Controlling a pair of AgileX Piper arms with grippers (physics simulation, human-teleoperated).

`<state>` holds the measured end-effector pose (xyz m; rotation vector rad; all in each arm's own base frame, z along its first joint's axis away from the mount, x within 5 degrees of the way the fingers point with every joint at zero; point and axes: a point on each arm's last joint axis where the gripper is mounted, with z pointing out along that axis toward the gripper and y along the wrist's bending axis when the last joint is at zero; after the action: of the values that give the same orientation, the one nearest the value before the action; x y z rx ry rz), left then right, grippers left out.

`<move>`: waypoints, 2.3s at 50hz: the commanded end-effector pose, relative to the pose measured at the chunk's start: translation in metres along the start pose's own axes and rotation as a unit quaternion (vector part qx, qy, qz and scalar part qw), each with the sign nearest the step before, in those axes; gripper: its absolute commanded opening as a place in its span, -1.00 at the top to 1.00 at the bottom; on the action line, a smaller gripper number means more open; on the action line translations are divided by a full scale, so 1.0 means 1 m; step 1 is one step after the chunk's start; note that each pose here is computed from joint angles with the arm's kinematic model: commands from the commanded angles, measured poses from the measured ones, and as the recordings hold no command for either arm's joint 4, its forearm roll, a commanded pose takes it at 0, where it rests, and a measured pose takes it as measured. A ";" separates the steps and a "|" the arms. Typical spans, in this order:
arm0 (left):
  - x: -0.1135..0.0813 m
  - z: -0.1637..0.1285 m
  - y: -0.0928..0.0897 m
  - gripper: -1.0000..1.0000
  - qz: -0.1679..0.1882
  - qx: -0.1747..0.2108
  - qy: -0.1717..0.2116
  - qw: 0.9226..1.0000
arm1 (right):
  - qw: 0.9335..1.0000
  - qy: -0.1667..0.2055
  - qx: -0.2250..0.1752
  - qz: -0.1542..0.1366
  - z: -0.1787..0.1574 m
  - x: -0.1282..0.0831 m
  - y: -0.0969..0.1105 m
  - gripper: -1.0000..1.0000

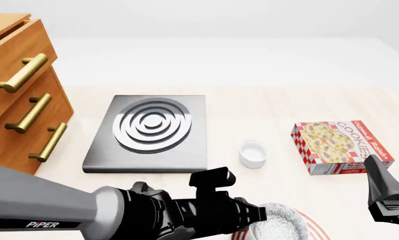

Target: Pick the akita bowl on the wooden cabinet and place it on the plate.

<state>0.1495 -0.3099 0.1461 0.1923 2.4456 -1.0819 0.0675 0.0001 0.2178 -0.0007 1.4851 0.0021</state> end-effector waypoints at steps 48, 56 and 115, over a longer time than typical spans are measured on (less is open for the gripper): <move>0.014 0.008 -0.015 -1.00 0.010 0.023 0.012 1.000 | 1.000 0.000 0.000 0.000 0.000 0.000 0.000 -1.00; 0.012 0.001 -0.019 -1.00 0.018 0.028 0.010 0.999 | 1.000 0.000 0.000 0.000 0.000 0.000 0.000 -1.00; -0.062 -0.128 -0.028 -1.00 0.110 0.071 -0.142 0.981 | 1.000 0.000 0.000 0.000 0.000 0.000 0.000 -1.00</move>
<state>0.1522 -0.2582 0.2396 0.3068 2.1759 -1.0989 0.0675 0.0001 0.2178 -0.0007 1.4851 0.0021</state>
